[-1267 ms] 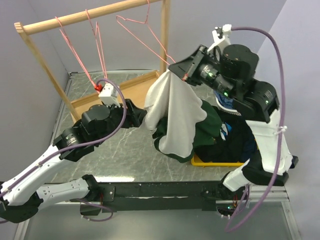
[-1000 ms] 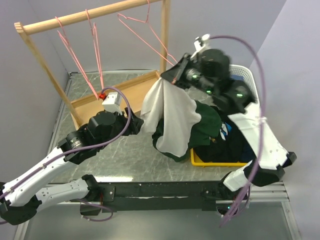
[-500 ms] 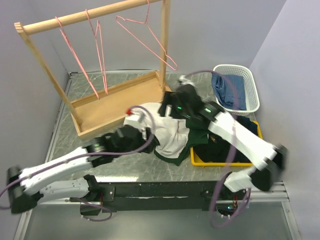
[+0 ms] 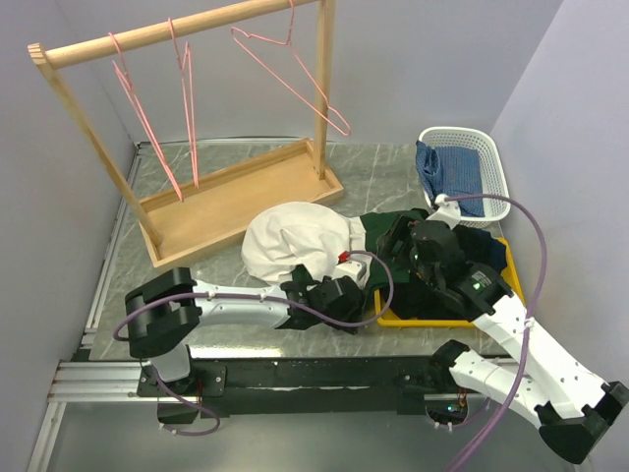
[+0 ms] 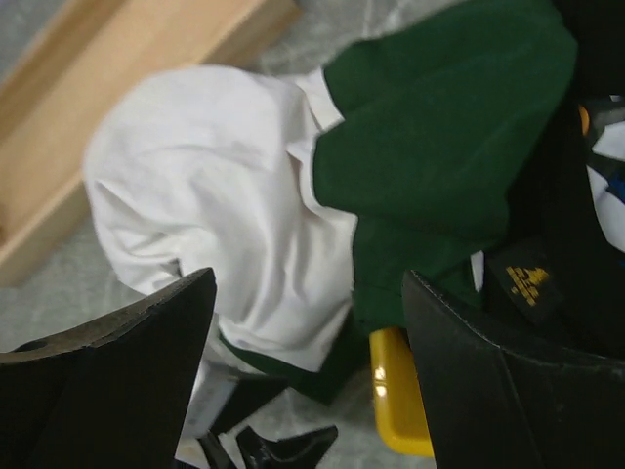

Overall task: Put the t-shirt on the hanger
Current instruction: Place the T-shirt at the center of the board.

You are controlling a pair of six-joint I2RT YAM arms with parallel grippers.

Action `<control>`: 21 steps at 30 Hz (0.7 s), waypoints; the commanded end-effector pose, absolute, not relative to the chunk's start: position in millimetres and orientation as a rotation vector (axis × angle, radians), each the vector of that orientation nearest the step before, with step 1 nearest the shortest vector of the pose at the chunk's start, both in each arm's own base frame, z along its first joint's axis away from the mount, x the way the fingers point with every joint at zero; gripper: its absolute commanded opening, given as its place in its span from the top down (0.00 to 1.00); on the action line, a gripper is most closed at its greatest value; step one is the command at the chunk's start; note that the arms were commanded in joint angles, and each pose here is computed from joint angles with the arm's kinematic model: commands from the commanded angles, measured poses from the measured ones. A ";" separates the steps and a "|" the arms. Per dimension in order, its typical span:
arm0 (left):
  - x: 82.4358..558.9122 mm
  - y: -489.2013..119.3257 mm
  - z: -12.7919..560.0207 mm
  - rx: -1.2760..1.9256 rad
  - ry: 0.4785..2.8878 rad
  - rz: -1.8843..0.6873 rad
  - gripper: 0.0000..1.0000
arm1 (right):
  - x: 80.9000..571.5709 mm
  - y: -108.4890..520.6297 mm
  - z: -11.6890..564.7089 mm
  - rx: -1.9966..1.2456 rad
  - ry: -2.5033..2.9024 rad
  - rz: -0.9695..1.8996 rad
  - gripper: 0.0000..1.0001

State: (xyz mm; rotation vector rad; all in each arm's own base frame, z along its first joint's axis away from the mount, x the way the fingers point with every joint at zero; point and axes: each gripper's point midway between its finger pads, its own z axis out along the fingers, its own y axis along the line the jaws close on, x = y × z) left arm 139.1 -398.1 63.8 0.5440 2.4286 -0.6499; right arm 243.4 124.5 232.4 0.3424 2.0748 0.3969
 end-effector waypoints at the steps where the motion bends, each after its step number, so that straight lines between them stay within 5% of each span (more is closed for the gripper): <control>1: 152.0 -424.9 81.9 0.467 2.350 -0.722 0.30 | 242.2 115.2 223.2 0.373 2.074 0.356 0.16; 5: 161.1 -426.1 55.9 0.441 2.363 -0.641 0.37 | 241.3 116.8 212.8 0.375 2.083 0.365 0.16; 8: 171.3 -414.0 52.8 0.349 2.364 -0.552 0.68 | 240.7 115.8 210.2 0.366 2.095 0.349 0.16; 9: 177.2 -401.9 53.4 0.313 2.355 -0.489 0.86 | 240.1 114.8 208.6 0.357 2.101 0.338 0.16; 11: 182.1 -385.7 70.1 0.228 2.330 -0.484 0.97 | 238.8 112.1 205.1 0.351 2.116 0.315 0.17; 21: 222.2 -280.2 130.7 -0.110 2.252 -0.497 0.99 | 229.8 133.4 175.2 0.181 2.221 0.323 0.26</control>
